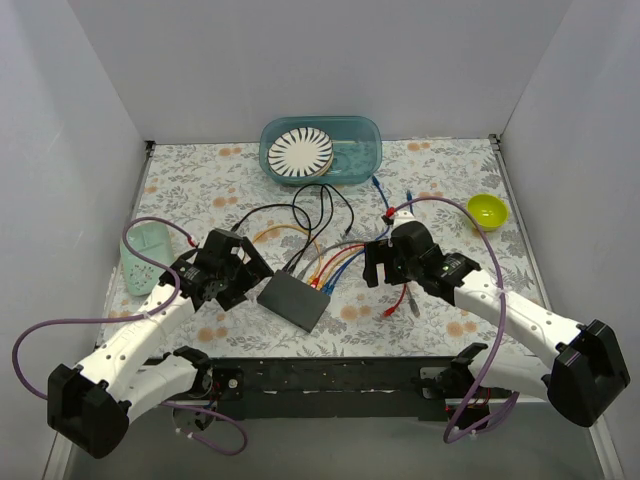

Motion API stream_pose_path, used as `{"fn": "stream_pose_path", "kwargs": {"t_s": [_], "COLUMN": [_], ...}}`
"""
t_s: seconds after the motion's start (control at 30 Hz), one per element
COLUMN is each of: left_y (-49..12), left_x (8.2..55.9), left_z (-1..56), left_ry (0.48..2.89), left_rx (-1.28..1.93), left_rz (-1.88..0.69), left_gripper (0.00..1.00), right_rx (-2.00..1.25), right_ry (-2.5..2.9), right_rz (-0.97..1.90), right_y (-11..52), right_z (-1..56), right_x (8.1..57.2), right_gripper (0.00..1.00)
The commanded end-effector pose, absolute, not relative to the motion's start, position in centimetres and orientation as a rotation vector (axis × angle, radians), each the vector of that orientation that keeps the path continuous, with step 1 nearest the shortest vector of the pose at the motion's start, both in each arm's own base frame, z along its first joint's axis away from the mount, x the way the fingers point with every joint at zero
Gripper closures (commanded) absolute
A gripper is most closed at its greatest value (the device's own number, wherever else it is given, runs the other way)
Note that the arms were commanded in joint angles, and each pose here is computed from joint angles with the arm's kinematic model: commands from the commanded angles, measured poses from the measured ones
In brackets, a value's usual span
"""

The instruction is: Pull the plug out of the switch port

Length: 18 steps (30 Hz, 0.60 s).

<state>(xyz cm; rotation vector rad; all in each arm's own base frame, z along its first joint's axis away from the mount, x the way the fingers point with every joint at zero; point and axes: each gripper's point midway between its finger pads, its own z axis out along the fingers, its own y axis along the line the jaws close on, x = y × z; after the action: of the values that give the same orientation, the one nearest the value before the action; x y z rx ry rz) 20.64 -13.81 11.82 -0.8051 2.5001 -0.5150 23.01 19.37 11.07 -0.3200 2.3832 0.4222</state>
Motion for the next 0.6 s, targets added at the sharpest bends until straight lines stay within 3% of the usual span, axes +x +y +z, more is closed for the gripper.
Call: {"fn": "stream_pose_path", "kwargs": {"t_s": [0.0,0.13,0.3,0.43,0.53,0.57], "left_y": [-14.1,-14.8,-14.9,-14.8,-14.5,-14.3], "left_x": [20.3,19.8,17.6,15.6,14.6,14.4], "left_z": [11.6,11.2,9.0,7.7,7.6,7.6], "left_ry": [2.499,2.501,2.598,2.658,2.643,2.640], "left_rx": [-0.823,-0.816,-0.803,-0.813,-0.820,-0.823], "left_rz": [-0.548,-0.624,-0.621,-0.604,-0.625,-0.614], "left_gripper": [0.02,0.02,0.18,0.18,0.26,0.29], "right_rx": [-0.368,-0.413,-0.393,-0.371,-0.402,-0.410], "right_ry": [2.335,2.328,2.410,2.444,2.507,2.526], "right_rz": [0.469,0.514,0.478,0.475,0.487,0.497], "right_y": [20.8,23.2,25.1,26.6,28.2,28.6], "right_z": [12.5,12.8,10.6,8.8,6.9,6.4], "right_x": [23.6,24.3,26.3,28.0,28.6,28.6], "right_gripper": [0.01,0.02,0.08,0.13,0.35,0.46]}}
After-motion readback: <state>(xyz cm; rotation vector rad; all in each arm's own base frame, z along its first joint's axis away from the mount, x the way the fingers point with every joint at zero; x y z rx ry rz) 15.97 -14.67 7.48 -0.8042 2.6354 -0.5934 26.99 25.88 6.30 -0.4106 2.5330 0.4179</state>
